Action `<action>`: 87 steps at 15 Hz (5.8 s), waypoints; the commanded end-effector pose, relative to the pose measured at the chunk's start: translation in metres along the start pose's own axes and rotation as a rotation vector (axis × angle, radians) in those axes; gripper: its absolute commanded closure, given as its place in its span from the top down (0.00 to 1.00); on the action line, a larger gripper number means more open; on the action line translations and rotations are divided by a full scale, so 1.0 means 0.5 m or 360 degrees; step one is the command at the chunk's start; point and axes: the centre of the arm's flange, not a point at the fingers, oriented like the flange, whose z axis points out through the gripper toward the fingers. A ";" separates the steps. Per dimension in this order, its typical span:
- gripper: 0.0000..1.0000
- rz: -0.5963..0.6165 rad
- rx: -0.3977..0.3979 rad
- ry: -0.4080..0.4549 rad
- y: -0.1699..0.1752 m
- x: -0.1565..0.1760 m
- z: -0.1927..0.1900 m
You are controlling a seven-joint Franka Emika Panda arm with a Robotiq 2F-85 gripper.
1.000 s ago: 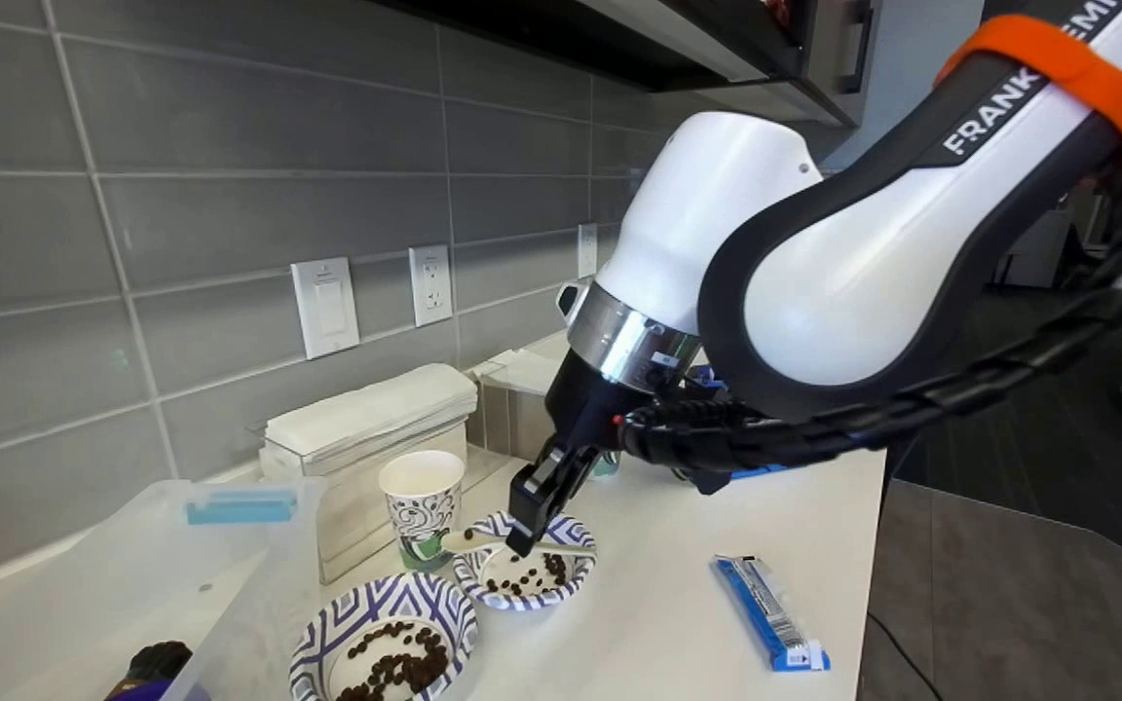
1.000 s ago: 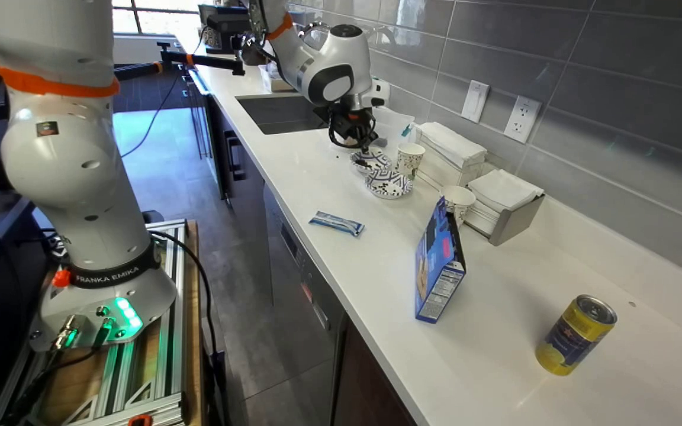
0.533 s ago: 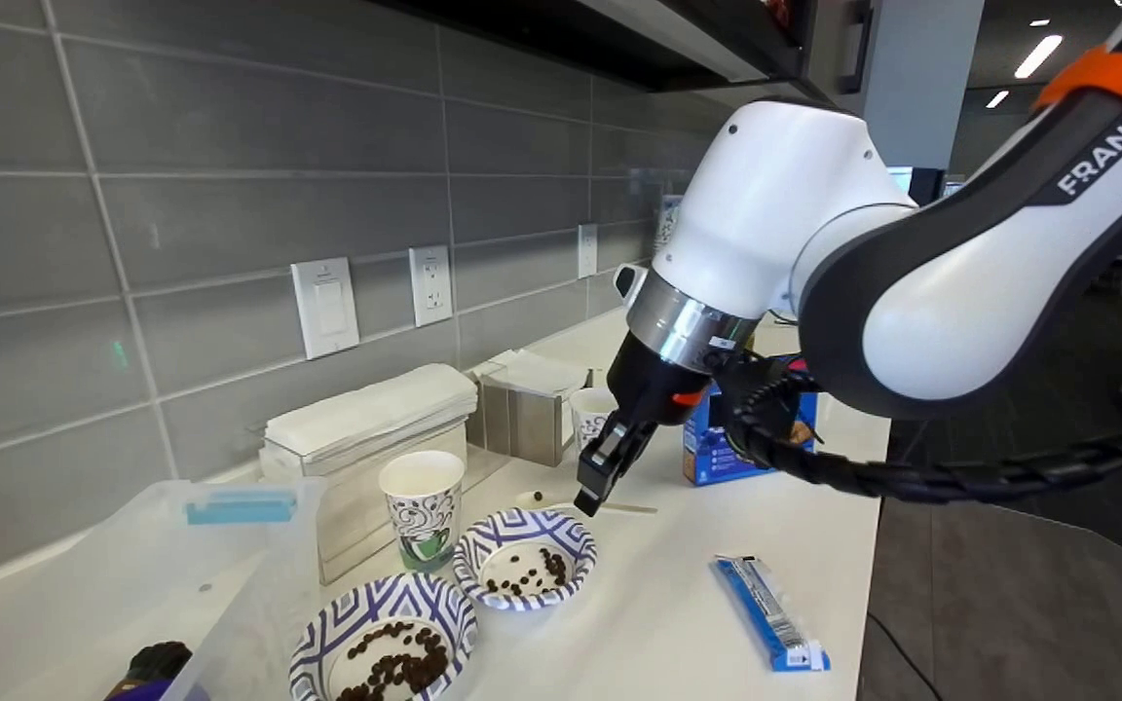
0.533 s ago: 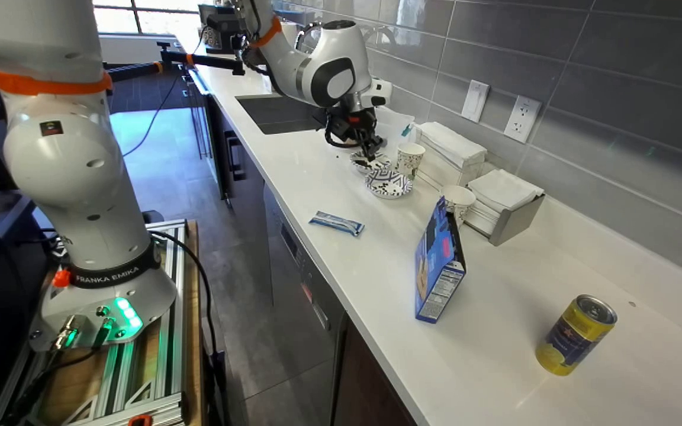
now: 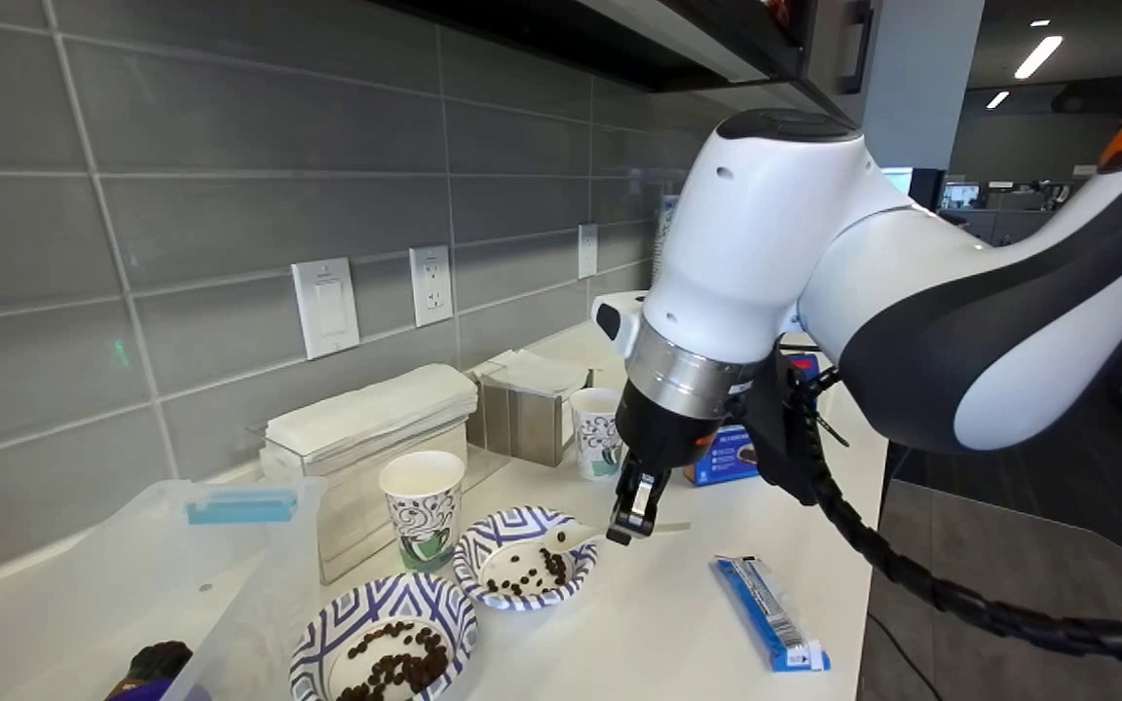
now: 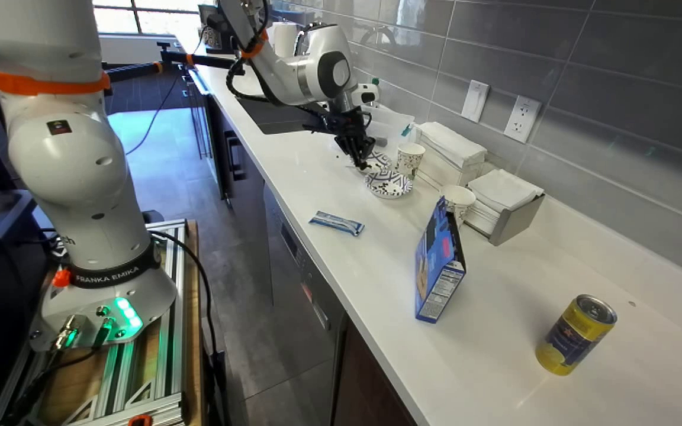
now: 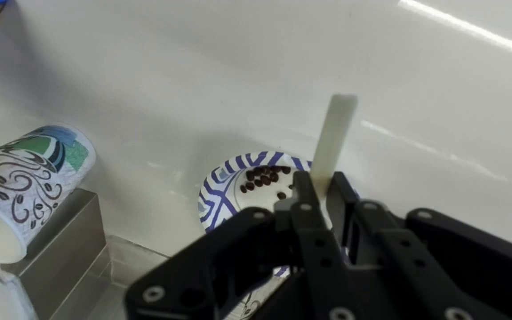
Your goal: Use the white spoon to place some contents from the bowl on the left into the bowl on the right.
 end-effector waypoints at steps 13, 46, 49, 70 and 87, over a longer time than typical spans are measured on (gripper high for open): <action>0.03 -0.0803 -0.0477 0.0045 -0.028 0.050 0.043; 0.03 -0.0909 -0.0317 -0.0036 -0.007 0.070 -0.027; 0.03 -0.0691 -0.0128 -0.0001 -0.012 0.068 -0.044; 0.03 0.0006 0.0571 0.0109 -0.012 -0.129 0.070; 1.00 0.0035 0.0370 -0.0113 0.040 0.042 -0.149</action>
